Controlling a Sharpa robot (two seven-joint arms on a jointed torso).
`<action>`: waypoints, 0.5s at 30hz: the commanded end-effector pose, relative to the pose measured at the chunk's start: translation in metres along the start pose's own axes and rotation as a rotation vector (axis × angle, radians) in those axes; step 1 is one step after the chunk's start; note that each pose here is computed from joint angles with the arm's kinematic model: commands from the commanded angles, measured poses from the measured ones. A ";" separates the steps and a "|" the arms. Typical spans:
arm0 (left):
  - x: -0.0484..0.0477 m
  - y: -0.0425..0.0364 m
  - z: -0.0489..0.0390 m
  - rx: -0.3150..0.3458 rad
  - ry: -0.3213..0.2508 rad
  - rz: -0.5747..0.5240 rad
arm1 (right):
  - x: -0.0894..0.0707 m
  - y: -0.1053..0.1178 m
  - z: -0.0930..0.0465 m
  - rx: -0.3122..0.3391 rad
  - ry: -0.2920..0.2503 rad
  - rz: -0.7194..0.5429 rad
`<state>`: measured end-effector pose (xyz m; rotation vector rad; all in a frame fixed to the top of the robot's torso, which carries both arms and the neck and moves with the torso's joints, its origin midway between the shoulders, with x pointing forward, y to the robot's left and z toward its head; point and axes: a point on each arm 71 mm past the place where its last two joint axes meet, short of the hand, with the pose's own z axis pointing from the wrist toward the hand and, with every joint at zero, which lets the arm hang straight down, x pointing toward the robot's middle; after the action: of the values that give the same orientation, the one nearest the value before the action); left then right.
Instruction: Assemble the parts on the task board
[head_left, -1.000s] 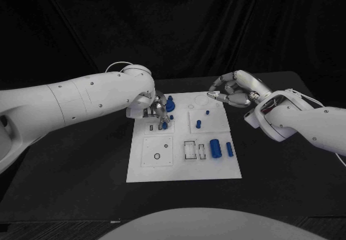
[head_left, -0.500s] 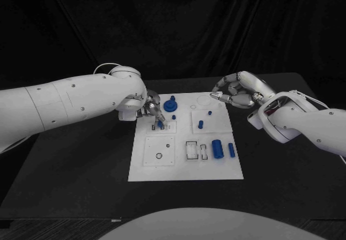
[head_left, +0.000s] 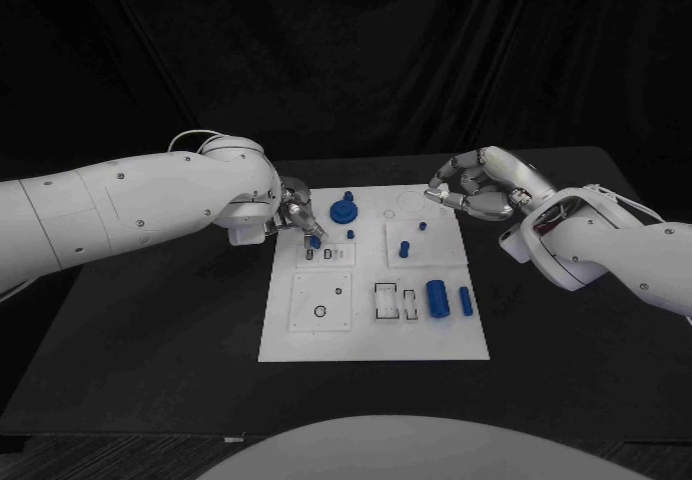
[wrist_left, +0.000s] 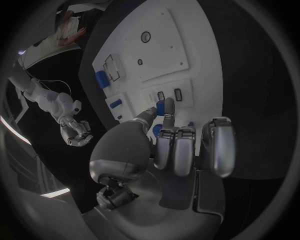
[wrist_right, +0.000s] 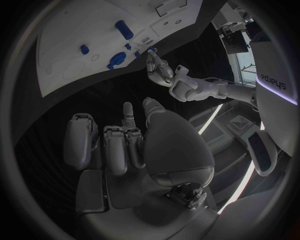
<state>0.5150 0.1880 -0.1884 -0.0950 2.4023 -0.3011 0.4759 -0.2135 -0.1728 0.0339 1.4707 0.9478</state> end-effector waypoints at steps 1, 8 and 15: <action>-0.0009 -0.0029 -0.0015 0.029 -0.006 -0.070 | 0.002 -0.001 -0.001 0.020 0.010 0.004; 0.0016 -0.0029 -0.0002 0.027 0.014 -0.096 | 0.004 -0.003 -0.002 0.023 0.012 0.006; 0.0042 -0.0025 0.0017 0.019 0.029 -0.096 | 0.006 -0.003 -0.003 0.025 0.013 0.008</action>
<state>0.5139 0.1862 -0.1900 -0.1738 2.4158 -0.3513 0.4743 -0.2136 -0.1779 0.0402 1.4838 0.9475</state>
